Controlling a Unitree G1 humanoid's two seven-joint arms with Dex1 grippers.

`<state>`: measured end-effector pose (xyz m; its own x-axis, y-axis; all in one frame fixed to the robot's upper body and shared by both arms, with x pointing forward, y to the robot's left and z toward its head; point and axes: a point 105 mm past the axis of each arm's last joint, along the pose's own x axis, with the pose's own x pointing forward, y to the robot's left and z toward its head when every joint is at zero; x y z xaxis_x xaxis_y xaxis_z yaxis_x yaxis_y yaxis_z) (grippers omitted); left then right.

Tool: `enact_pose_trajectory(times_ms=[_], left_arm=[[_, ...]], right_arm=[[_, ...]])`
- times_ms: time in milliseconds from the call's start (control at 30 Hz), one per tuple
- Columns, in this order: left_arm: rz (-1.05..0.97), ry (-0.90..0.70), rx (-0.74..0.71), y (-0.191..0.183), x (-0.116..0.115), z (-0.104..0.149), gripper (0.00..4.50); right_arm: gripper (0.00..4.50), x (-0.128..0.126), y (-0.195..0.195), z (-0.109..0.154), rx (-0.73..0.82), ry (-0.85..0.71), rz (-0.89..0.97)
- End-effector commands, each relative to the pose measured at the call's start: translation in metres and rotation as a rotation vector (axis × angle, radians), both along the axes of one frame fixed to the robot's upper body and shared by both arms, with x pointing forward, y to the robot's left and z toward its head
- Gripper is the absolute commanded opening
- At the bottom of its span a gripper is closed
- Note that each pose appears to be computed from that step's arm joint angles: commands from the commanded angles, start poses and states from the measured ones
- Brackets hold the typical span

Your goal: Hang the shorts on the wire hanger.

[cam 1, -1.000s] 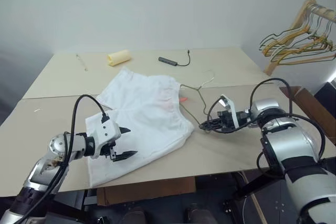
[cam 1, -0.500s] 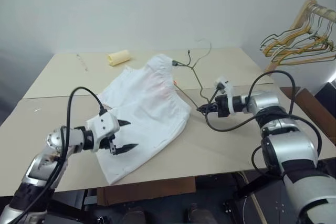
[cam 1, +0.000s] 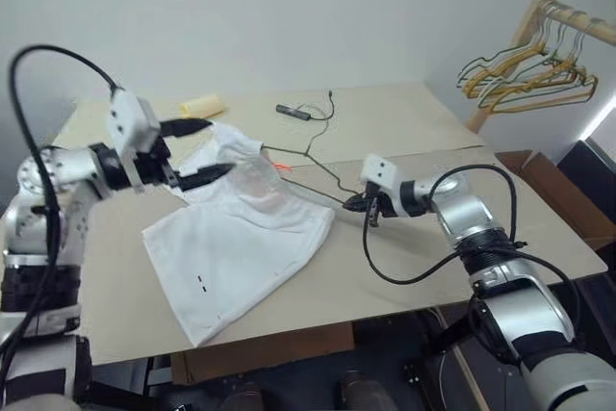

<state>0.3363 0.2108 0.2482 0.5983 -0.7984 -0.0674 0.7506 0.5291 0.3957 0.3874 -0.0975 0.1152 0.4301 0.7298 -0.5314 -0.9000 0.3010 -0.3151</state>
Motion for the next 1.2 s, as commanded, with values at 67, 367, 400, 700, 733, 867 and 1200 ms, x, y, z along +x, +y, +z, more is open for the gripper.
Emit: enact_pose_trajectory(times_ms=[67,367,400,700,733,867,1200], left_arm=[[-0.060,0.004,0.099,0.007,0.002,0.005,4.45],[-0.184,0.150,0.322,0.021,0.007,-0.012,4.45],[-0.182,0.158,0.342,0.021,0.010,-0.013,4.45],[-0.254,0.255,0.448,0.011,0.020,-0.039,4.06],[-0.263,0.262,0.460,0.010,0.020,-0.042,3.90],[-0.260,0.274,0.474,0.006,0.025,-0.049,3.90],[-0.273,0.297,0.474,0.001,0.031,-0.056,1.75]], right_arm=[[0.00,-0.002,0.017,0.021,-0.027,-0.092,0.057],[0.00,-0.011,0.033,0.025,-0.089,-0.115,0.128],[0.00,-0.012,0.034,0.025,-0.105,-0.125,0.140],[0.00,-0.023,0.041,0.029,-0.111,-0.086,0.178],[0.00,-0.023,0.041,0.029,-0.119,-0.092,0.180],[0.00,-0.024,0.042,0.030,-0.123,-0.093,0.179],[0.00,-0.024,0.039,0.026,-0.147,-0.100,0.164]])
